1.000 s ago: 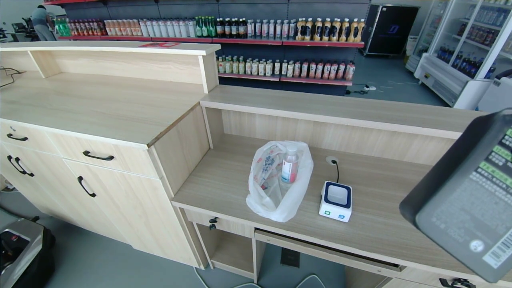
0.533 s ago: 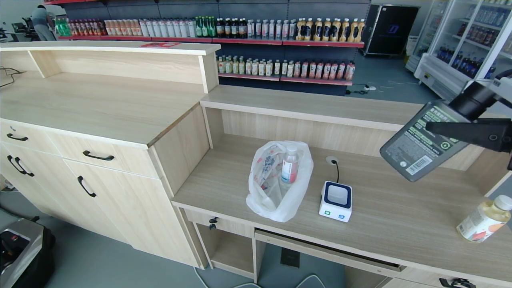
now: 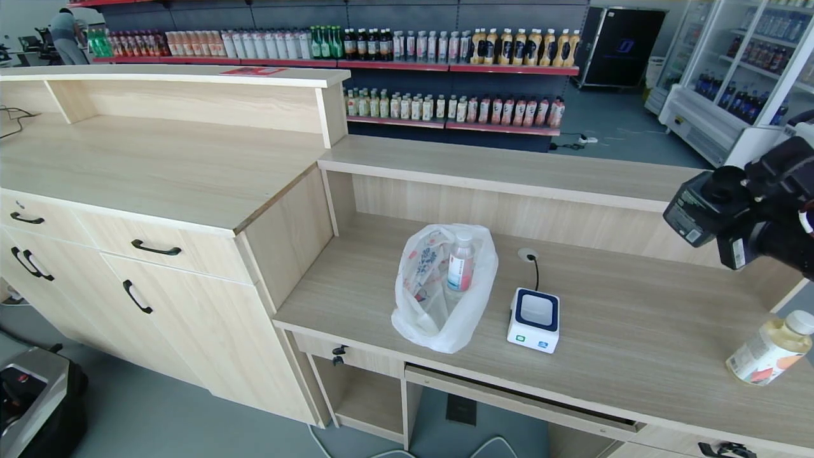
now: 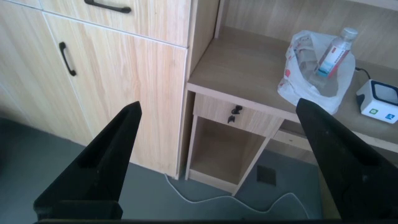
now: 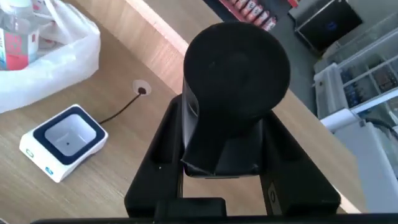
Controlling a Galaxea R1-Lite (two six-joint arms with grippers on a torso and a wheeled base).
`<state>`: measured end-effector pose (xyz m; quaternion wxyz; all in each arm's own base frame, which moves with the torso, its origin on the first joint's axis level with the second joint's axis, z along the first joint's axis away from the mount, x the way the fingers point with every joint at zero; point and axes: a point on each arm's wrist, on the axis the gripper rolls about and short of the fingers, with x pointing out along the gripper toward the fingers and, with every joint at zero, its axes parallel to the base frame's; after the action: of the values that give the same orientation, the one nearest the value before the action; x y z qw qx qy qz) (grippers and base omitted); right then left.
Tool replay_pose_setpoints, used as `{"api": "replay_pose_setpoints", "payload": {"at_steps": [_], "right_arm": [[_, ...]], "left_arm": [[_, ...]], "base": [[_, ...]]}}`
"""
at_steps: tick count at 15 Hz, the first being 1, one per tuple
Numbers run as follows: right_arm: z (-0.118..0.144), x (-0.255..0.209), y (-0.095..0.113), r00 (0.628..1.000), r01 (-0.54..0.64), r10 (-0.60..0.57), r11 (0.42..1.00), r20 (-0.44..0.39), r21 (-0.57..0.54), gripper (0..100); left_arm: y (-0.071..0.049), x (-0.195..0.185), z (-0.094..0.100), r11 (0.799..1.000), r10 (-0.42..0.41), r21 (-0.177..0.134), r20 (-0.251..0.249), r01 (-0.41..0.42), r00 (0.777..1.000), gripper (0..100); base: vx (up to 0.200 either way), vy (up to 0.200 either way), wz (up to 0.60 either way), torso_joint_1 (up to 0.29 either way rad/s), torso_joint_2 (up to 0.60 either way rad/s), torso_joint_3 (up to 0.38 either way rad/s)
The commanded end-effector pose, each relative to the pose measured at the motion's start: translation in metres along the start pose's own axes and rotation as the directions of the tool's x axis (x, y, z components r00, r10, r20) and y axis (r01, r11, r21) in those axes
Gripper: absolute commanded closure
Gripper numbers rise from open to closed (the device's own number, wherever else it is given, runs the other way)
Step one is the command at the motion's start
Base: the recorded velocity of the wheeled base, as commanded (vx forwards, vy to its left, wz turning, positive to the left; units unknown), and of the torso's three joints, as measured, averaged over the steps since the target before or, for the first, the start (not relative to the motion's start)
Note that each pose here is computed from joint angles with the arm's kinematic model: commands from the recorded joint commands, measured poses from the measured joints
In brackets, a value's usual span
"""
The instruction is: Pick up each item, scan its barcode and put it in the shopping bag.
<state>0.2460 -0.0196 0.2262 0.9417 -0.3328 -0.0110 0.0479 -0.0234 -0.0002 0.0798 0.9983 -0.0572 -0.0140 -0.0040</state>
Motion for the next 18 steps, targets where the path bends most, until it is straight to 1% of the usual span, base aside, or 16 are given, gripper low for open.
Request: {"api": "replay_pose_setpoints", "payload": {"at_steps": [1,2,3,4,6,8,10,11,13,15,16,18], "right_arm": [[-0.04,0.028,0.017,0.995,-0.055,0.049,0.996,-0.091,-0.074,100],[-0.049,0.033,0.019,0.994,-0.057,0.046,0.991,-0.095,-0.12,100],[-0.054,0.036,0.02,0.994,-0.062,0.05,0.99,-0.1,-0.125,100],[-0.073,0.042,0.026,0.99,-0.103,0.089,0.986,-0.112,-0.129,100],[-0.095,0.049,0.028,0.988,-0.121,0.097,0.968,-0.118,-0.219,100],[-0.113,0.052,0.029,0.987,-0.16,0.144,0.943,-0.077,-0.292,100],[-0.129,0.053,0.025,0.979,-0.201,0.197,0.91,-0.048,-0.362,100],[-0.144,0.051,0.022,0.973,-0.224,0.23,0.879,-0.037,-0.421,100],[-0.158,0.055,0.026,0.945,-0.271,0.325,0.829,0.026,-0.49,100],[-0.166,0.058,0.027,0.928,-0.273,0.366,0.787,0.062,-0.553,100],[-0.169,0.058,0.029,0.918,-0.284,0.39,0.776,0.074,-0.563,100],[-0.173,0.059,0.035,0.9,-0.308,0.426,0.773,0.094,-0.554,100]], "left_arm": [[0.0,0.0,0.0,1.0,0.0,0.0,0.001,0.0,1.0,0],[0.0,0.0,0.0,1.0,0.0,0.0,0.001,0.0,1.0,0],[0.0,0.0,0.0,1.0,0.0,0.0,0.001,0.0,1.0,0],[0.0,0.0,0.0,1.0,0.0,0.0,0.001,0.0,1.0,0],[0.0,0.0,0.0,1.0,0.0,0.0,0.001,0.0,1.0,0],[0.0,0.0,0.0,1.0,0.0,0.0,0.002,0.0,1.0,0],[0.0,0.0,0.0,1.0,0.0,0.0,0.001,0.0,1.0,0],[0.0,0.0,0.0,1.0,0.0,0.0,0.001,0.0,1.0,0],[0.0,0.0,0.0,1.0,0.0,0.0,0.001,0.0,1.0,0],[0.0,0.0,0.0,1.0,0.0,0.0,0.001,0.0,1.0,0],[0.0,0.0,0.0,1.0,0.0,0.0,0.001,0.0,1.0,0],[0.0,0.0,0.0,1.0,0.0,0.0,0.001,0.0,1.0,0]], "base": [[0.0,0.0,0.0,0.0,0.0,0.0],[0.0,0.0,0.0,0.0,0.0,0.0],[0.0,0.0,0.6,-0.002,0.0,-0.002],[0.0,0.0,0.6,0.002,0.0,-0.002],[0.0,0.0,0.6,0.002,0.0,0.0],[0.0,0.0,0.6,0.01,0.01,0.0],[0.0,0.0,0.0,0.0,0.0,0.0],[0.0,0.0,0.0,0.0,0.0,0.0],[0.0,0.0,0.0,0.0,0.0,0.0],[0.0,0.0,0.0,0.0,0.0,0.0],[0.0,0.0,0.0,0.0,0.0,0.0],[0.0,0.0,0.0,0.0,0.0,0.0]]}}
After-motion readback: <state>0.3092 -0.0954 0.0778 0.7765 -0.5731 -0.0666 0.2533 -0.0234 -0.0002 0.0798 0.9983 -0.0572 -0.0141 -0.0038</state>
